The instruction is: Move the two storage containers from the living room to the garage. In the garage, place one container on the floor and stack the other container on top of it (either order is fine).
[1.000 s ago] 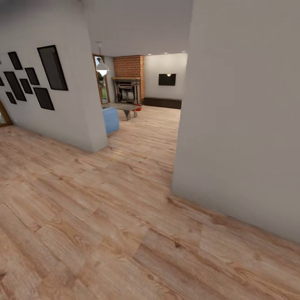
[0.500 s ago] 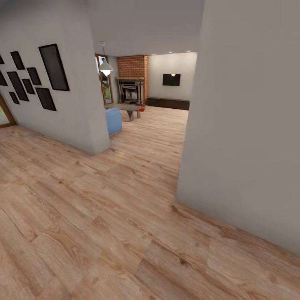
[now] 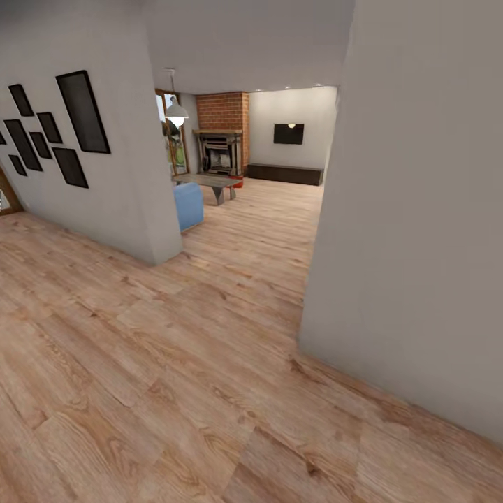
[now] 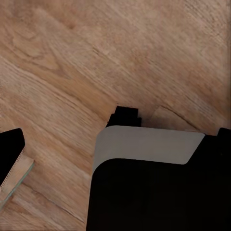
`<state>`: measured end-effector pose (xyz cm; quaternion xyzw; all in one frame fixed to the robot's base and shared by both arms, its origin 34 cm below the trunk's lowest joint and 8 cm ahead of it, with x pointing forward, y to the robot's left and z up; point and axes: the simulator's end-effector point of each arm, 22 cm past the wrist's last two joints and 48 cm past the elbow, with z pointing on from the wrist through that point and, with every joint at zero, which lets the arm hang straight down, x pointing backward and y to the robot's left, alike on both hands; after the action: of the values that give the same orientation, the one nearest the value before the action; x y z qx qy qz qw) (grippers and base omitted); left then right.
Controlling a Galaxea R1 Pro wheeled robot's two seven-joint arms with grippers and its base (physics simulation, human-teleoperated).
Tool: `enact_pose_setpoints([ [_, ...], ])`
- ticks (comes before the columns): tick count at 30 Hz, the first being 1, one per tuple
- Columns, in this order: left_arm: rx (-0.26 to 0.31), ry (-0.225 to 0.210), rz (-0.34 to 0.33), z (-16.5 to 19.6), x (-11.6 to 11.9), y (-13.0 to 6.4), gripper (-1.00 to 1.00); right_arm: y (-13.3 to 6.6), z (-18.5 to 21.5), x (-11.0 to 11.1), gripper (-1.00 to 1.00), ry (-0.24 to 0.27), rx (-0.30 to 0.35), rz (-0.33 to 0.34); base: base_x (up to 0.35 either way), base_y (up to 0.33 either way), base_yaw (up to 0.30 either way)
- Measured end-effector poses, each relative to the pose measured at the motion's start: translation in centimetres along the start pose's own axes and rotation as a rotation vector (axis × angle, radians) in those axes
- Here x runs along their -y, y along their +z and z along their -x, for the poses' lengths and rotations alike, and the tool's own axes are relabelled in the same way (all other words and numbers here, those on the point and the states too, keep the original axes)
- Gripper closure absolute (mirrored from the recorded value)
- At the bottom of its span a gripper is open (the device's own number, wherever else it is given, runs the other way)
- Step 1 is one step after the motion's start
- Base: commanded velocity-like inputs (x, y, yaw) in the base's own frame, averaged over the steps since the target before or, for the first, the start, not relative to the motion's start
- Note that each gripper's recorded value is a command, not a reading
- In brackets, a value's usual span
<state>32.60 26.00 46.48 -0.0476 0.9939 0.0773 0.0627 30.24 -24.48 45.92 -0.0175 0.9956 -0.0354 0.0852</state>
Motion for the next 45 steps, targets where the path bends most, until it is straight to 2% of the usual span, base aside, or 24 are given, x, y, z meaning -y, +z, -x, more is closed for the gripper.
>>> enact_pose_setpoints([
  [23,-0.003,0.000,0.000,-0.1,0.0,0.0,-1.00,0.0,0.0,-0.1,-1.00,0.002,0.000,0.000,0.321,0.000,0.248],
  [45,-0.023,0.008,0.001,-1.8,-0.4,0.1,-1.00,0.0,0.0,0.0,-1.00,0.001,0.000,0.000,0.322,0.000,0.010],
])
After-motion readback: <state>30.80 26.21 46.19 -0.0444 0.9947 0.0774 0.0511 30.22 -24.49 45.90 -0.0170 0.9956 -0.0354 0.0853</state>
